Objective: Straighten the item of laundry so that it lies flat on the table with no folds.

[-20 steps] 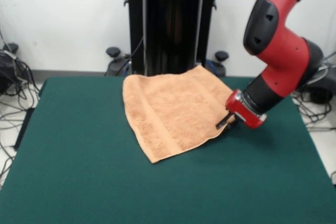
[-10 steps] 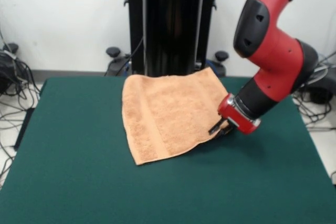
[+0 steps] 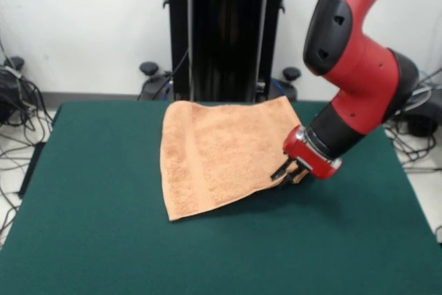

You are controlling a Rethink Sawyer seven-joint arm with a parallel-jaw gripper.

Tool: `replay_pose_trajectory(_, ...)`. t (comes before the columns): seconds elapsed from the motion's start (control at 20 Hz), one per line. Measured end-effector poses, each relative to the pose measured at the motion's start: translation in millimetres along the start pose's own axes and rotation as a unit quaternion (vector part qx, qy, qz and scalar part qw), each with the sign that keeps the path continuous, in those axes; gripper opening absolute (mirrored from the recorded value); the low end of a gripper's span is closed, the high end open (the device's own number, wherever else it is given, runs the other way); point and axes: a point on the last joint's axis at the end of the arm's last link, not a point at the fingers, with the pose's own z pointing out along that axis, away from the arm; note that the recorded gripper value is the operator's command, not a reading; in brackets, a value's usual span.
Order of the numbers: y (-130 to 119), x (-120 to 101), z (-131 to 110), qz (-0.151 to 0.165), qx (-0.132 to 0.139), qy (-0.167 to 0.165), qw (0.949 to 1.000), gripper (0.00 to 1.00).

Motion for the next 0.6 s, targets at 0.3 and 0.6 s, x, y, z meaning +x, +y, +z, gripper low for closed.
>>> replay_pose_trajectory(0.3,0,-9,1,-0.008,-0.001,0.003,1.0000,0.00)
replay_pose_trajectory(0.6,2,-15,3,-0.014,-0.004,0.000,0.9999,0.00)
